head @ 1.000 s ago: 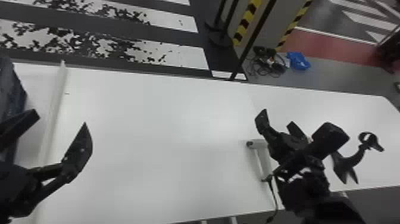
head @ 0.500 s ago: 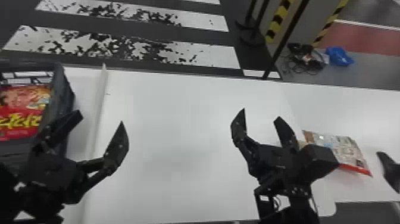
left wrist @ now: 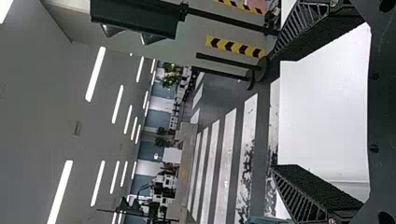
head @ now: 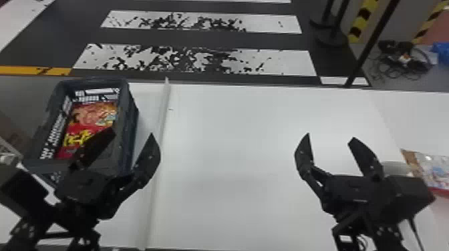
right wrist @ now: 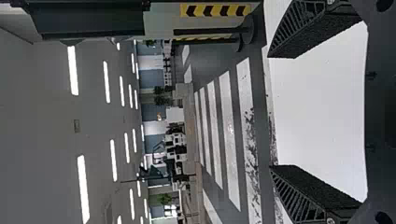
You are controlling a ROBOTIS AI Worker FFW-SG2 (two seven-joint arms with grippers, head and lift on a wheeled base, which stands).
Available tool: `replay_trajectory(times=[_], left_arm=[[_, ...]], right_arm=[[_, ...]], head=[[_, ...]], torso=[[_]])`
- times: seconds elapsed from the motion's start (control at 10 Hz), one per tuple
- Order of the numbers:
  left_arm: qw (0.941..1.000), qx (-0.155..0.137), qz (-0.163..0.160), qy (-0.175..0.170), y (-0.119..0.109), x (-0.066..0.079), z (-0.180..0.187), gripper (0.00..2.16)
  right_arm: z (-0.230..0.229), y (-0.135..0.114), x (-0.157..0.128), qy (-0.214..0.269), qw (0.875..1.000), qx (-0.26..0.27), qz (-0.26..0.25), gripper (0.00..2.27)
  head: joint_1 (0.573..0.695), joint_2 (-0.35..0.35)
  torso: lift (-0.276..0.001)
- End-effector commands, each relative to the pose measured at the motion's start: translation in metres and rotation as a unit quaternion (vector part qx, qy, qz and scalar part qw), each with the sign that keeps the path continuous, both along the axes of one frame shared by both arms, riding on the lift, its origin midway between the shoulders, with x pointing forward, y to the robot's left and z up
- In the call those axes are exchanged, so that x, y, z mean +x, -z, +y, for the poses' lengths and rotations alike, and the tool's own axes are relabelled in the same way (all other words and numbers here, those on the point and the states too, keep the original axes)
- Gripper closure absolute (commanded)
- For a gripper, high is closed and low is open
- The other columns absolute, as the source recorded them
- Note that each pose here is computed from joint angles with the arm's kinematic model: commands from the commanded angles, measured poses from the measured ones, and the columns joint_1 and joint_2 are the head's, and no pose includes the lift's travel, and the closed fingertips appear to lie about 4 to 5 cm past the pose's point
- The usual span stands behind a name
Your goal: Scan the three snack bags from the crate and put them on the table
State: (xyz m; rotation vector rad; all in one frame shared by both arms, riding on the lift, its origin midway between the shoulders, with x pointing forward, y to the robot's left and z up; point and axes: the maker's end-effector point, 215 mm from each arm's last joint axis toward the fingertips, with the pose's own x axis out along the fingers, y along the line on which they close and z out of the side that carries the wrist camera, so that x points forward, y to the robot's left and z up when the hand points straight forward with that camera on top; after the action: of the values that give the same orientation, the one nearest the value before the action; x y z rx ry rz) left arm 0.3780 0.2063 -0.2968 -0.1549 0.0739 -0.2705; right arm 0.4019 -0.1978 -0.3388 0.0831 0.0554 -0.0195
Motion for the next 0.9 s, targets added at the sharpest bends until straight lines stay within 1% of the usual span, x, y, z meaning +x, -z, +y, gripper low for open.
replay_trajectory(times=[0.0, 0.1, 0.2, 0.3, 0.4, 0.5, 0.6, 0.7, 0.8], left_arm=[[0.9998, -0.002, 0.016, -0.013, -0.002, 0.002, 0.025, 0.04], [0.9990, 0.003, 0.037, -0.025, -0.001, 0.007, 0.049, 0.04], [0.9956, 0.005, 0.087, -0.035, 0.010, 0.013, 0.076, 0.05], [0.9857, 0.004, 0.162, -0.047, 0.031, 0.017, 0.102, 0.05], [0.9789, -0.003, 0.196, -0.058, 0.033, 0.026, 0.119, 0.05], [0.9775, -0.004, 0.201, -0.063, 0.022, 0.042, 0.129, 0.07], [0.9709, -0.015, 0.227, -0.076, 0.026, 0.054, 0.144, 0.07], [0.9690, -0.019, 0.232, -0.083, 0.027, 0.069, 0.155, 0.07], [0.9671, -0.020, 0.234, -0.097, 0.030, 0.090, 0.170, 0.07]], right_arm=[[-0.017, 0.018, 0.010, 0.001, 1.000, -0.005, 0.027, 0.03], [-0.024, 0.023, 0.015, 0.005, 0.999, -0.009, 0.033, 0.03], [-0.030, 0.026, 0.018, 0.007, 0.999, -0.012, 0.037, 0.03], [-0.030, 0.029, 0.020, 0.006, 0.999, -0.014, 0.039, 0.03], [-0.030, 0.029, 0.022, 0.002, 0.999, -0.015, 0.038, 0.03], [-0.031, 0.034, 0.022, 0.002, 0.999, -0.018, 0.043, 0.03], [-0.033, 0.039, 0.023, 0.003, 0.999, -0.019, 0.046, 0.03], [-0.032, 0.045, 0.022, 0.000, 0.999, -0.019, 0.050, 0.03], [-0.033, 0.049, 0.021, 0.001, 0.998, -0.022, 0.052, 0.03]], head=[[0.695, 0.012], [0.695, 0.017], [0.695, 0.029], [0.695, 0.042], [0.695, 0.078], [0.695, 0.115], [0.695, 0.127], [0.695, 0.145], [0.695, 0.161]], torso=[[-0.094], [-0.094], [-0.094], [-0.094], [-0.094], [-0.094], [-0.094], [-0.094], [-0.094]])
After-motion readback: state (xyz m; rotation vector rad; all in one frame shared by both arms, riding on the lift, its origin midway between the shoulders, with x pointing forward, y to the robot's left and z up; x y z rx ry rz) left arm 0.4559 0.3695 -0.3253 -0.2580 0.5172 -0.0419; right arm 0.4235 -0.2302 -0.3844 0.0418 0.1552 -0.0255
